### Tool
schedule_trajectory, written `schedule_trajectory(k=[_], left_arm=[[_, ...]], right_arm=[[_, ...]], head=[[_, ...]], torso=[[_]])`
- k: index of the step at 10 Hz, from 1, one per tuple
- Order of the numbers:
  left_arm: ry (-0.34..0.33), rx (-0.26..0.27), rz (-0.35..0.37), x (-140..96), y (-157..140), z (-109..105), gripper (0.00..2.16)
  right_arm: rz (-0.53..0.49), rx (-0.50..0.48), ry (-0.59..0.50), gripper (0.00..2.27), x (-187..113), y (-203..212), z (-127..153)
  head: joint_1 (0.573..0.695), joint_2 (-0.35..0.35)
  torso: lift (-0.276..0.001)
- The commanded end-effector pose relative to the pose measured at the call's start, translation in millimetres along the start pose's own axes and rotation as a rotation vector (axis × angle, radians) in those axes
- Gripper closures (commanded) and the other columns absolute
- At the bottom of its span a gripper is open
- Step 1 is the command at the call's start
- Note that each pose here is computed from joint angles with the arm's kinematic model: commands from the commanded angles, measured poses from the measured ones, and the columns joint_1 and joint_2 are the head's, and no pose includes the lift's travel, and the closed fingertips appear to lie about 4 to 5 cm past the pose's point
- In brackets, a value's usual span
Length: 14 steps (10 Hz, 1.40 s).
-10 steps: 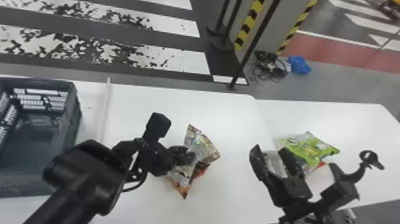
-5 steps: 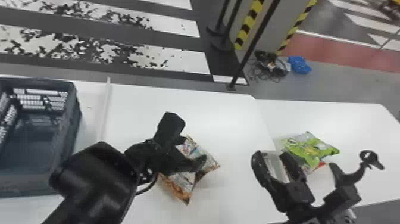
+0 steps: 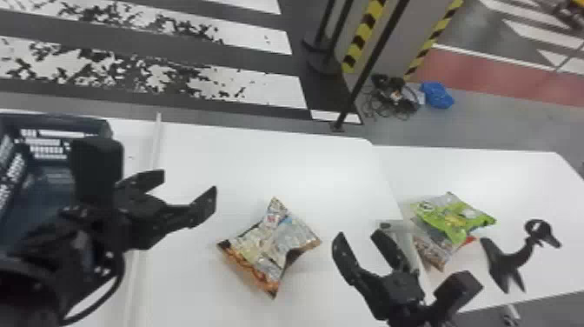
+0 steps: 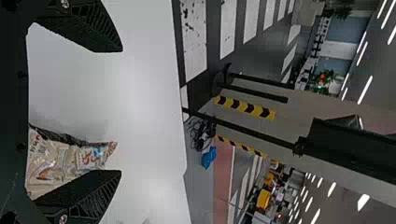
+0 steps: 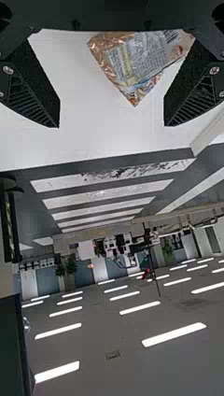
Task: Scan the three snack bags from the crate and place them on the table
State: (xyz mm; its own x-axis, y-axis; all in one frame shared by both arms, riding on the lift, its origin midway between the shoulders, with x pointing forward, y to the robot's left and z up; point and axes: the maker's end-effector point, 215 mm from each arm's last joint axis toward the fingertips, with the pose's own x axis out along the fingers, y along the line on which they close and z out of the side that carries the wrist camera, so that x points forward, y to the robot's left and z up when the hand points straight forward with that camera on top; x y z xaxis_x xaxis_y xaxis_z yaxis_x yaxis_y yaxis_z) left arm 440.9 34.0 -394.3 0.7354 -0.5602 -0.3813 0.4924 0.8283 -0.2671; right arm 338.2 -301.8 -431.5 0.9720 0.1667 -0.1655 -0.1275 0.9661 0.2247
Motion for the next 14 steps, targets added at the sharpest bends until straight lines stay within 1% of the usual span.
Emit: schedule_trajectory(k=[1,2,3,4,5,6,7,8,9,10,11,12,13,14], left_arm=[[-0.025,-0.034,0.084,-49.1,36.2,-1.5,0.07],[-0.029,-0.051,0.131,-75.5,53.2,-8.0,0.07],[-0.036,-0.049,0.175,-98.1,69.1,-13.4,0.07],[-0.028,-0.042,0.217,-117.6,85.6,-24.0,0.07],[-0.039,-0.028,0.251,-135.0,99.4,-28.9,0.07],[-0.035,-0.014,0.26,-142.9,107.4,-30.7,0.07],[-0.044,-0.017,0.274,-150.2,116.8,-32.8,0.07],[-0.033,-0.03,0.283,-156.4,123.4,-43.1,0.07],[-0.069,-0.02,0.296,-161.9,129.9,-42.9,0.07],[-0.201,0.021,0.301,-171.0,131.9,-20.1,0.07],[-0.192,0.019,0.288,-172.9,131.6,-23.8,0.07],[-0.195,0.019,0.281,-176.7,127.9,-22.9,0.07],[-0.199,0.015,0.279,-178.1,126.2,-22.9,0.07],[-0.194,0.011,0.278,-177.6,126.5,-26.1,0.07]], right_arm=[[0.042,0.017,0.028,0.18,6.9,27.9,-14.5],[0.068,0.028,0.044,0.31,12.5,48.0,-23.6],[0.09,0.034,0.055,0.72,17.2,64.8,-33.5],[0.103,0.056,0.089,1.34,20.6,74.2,-47.4],[0.113,0.074,0.108,1.7,25.6,81.6,-57.6],[0.111,0.105,0.114,1.72,29.2,88.6,-68.6],[0.121,0.122,0.114,1.81,40.6,97.6,-74.2],[0.145,0.133,0.12,1.86,54.2,110.8,-80.8],[0.159,0.134,0.127,1.86,69.0,120.1,-88.0],[0.158,0.152,0.137,1.86,77.0,121.8,-97.0],[0.151,0.16,0.144,1.86,81.4,121.0,-104.3],[0.137,0.158,0.148,1.86,91.3,113.4,-113.9],[0.116,0.156,0.165,1.86,95.8,98.9,-129.7],[0.098,0.154,0.181,1.86,91.8,84.9,-144.2]], head=[[0.695,-0.35],[0.695,-0.311],[0.695,-0.268],[0.695,-0.195],[0.695,-0.126],[0.695,-0.065],[0.695,-0.015],[0.695,0.006],[0.695,0.051],[0.695,0.091],[0.695,0.119],[0.695,0.127],[0.695,0.13],[0.695,0.122]], torso=[[-0.036],[-0.036],[-0.036],[-0.036],[-0.036],[-0.036],[-0.036],[-0.036],[-0.036],[-0.036],[-0.036],[-0.036],[-0.036],[-0.036]])
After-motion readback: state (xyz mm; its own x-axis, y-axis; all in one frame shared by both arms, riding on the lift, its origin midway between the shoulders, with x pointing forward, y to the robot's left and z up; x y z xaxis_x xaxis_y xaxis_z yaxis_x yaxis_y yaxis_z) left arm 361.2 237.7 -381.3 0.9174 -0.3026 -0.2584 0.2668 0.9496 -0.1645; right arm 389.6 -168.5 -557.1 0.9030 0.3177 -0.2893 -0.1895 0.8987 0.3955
